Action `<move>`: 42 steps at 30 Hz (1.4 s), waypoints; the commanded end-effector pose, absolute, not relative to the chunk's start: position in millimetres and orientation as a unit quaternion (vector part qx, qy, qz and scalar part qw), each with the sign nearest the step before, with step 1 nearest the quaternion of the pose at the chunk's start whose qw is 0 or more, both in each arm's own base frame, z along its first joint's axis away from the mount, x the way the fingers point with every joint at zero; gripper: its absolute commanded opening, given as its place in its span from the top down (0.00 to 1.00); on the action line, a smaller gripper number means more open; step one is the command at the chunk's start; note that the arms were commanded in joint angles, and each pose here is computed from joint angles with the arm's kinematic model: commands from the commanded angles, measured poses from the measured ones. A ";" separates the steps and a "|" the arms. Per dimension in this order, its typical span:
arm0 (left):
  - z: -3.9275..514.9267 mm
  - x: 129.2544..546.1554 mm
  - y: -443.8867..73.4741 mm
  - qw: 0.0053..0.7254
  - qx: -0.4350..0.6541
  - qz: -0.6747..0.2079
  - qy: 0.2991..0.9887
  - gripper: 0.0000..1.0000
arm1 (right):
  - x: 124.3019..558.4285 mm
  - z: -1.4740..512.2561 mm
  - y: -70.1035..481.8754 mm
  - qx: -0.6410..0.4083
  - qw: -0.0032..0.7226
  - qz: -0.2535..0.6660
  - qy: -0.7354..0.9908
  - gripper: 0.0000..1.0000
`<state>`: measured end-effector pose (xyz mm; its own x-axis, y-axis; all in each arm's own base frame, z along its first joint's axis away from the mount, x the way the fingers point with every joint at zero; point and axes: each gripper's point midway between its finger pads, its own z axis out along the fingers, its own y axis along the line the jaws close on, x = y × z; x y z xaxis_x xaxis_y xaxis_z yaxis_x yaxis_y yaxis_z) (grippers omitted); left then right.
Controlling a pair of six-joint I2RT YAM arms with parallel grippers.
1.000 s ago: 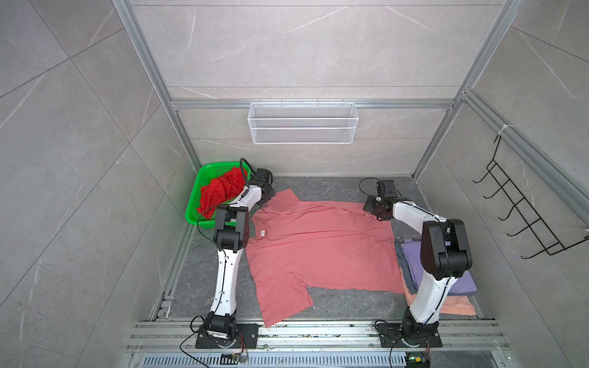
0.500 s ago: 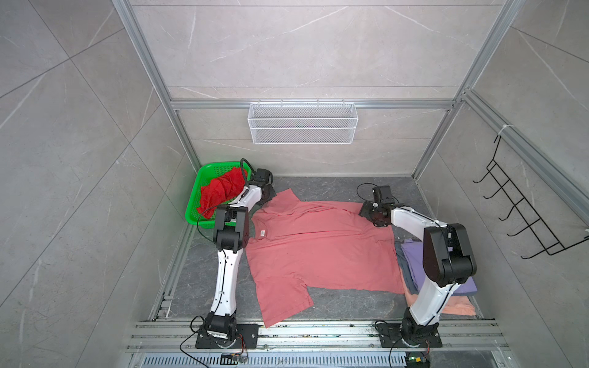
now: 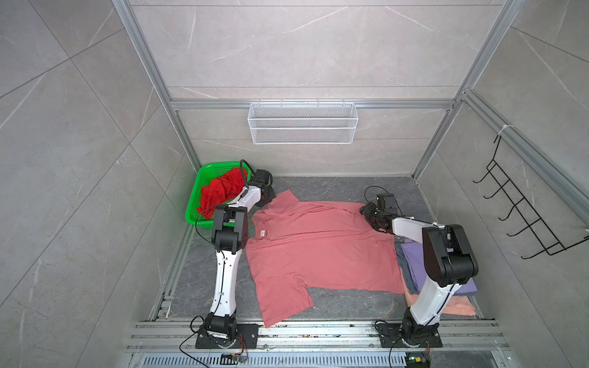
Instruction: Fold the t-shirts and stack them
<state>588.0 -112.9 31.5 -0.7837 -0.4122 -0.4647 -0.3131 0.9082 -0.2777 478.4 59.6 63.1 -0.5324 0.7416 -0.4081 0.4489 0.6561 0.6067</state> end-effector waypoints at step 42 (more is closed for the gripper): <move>295.0 620.7 -129.0 0.567 0.078 -0.097 0.814 1.00 | 571.2 150.4 7.7 0.231 0.434 0.173 0.854 1.00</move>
